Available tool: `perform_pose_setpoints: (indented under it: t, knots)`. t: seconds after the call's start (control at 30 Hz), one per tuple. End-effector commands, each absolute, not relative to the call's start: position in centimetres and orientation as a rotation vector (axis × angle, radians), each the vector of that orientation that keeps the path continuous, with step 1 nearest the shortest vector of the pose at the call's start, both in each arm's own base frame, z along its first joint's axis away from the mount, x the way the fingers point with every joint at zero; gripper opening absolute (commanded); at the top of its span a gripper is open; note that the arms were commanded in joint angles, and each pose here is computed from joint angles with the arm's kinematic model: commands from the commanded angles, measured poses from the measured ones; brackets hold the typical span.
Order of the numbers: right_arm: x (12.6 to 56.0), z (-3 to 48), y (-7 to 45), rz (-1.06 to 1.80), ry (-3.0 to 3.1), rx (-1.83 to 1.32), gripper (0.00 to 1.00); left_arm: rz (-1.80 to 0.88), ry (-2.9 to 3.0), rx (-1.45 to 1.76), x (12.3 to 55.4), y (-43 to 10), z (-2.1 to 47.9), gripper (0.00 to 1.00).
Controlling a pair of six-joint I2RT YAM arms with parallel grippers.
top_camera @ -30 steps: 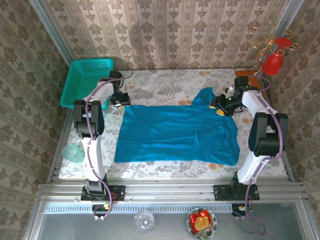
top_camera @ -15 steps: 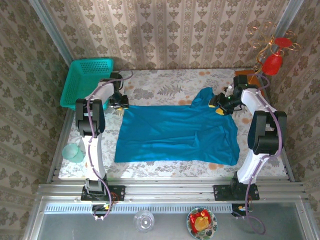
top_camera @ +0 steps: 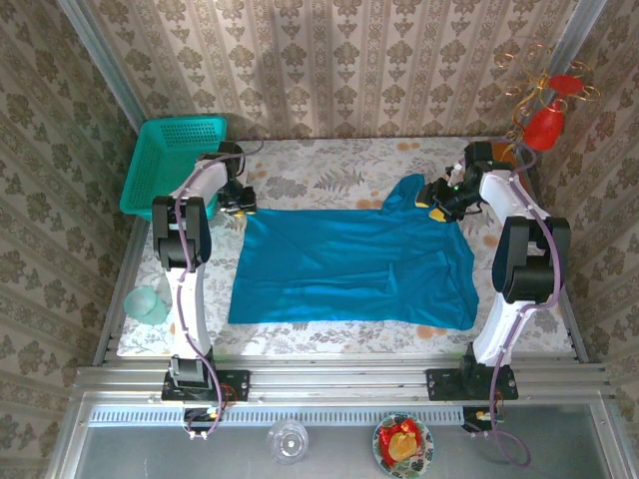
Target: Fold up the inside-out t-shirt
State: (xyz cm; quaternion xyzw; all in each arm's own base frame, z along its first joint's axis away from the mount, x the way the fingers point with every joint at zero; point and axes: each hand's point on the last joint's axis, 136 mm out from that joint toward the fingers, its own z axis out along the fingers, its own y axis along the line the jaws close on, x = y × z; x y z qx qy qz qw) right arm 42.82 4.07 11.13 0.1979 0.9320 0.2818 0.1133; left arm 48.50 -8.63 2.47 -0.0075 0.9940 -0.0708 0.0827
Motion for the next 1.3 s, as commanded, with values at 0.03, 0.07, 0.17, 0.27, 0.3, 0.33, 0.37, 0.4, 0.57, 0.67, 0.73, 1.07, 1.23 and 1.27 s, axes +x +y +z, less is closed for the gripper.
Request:
perform_pose_setpoints:
  t: [0.03, 0.07, 0.17, 0.27, 0.3, 0.33, 0.37, 0.4, 0.57, 0.67, 0.73, 1.07, 1.23, 1.27]
  knots:
    - [43.3, 10.7, 4.1, 0.812, 2.765, 0.564, 0.53, -0.212, 3.000, 0.003, 48.3, -8.2, 0.9, 0.21]
    - [43.5, 10.5, 4.0, 0.794, 2.771, 0.560, 0.53, -0.212, 2.997, 0.006, 48.4, -8.2, 0.9, 0.19]
    - [44.6, 10.2, 3.2, 0.713, 2.784, 0.527, 0.53, -0.217, 2.995, 0.018, 48.4, -8.4, 0.9, 0.11]
    - [46.4, 10.0, 2.6, 0.632, 2.772, 0.448, 0.53, -0.221, 2.989, 0.023, 48.4, -8.4, 1.1, 0.07]
    - [47.1, 9.8, 2.3, 0.592, 2.773, 0.420, 0.52, -0.222, 2.987, 0.023, 48.3, -8.4, 1.1, 0.06]
    - [47.7, 9.6, 2.0, 0.557, 2.779, 0.395, 0.52, -0.224, 2.984, 0.025, 48.3, -8.5, 1.2, 0.05]
    - [48.5, 9.6, 1.7, 0.511, 2.779, 0.361, 0.52, -0.227, 2.981, 0.024, 48.3, -8.5, 1.3, 0.05]
    - [49.2, 9.4, 1.5, 0.463, 2.791, 0.329, 0.51, -0.229, 2.980, 0.027, 48.2, -8.5, 1.3, 0.05]
    - [52.6, 7.8, 0.6, 0.217, 2.850, 0.184, 0.48, -0.238, 2.976, 0.027, 48.1, -8.6, 1.3, 0.04]
    - [54.4, 6.9, -0.3, 0.091, 2.876, 0.148, 0.45, -0.241, 2.976, 0.028, 48.0, -8.6, 1.4, 0.04]
    - [55.7, 6.4, -0.8, 0.045, 2.869, 0.143, 0.42, -0.238, 2.978, 0.027, 48.0, -8.5, 1.4, 0.04]
    - [59.9, 3.7, -0.7, 0.049, 2.764, 0.111, 0.33, -0.229, 2.980, 0.043, 48.1, -9.0, 1.5, 0.02]
    - [60.8, 2.2, 0.0, 0.077, 2.750, 0.063, 0.29, -0.219, 2.989, 0.049, 47.9, -9.1, 1.3, 0.02]
    - [60.9, 1.8, 0.0, 0.069, 2.751, 0.056, 0.28, -0.219, 2.992, 0.050, 47.9, -9.1, 1.2, 0.02]
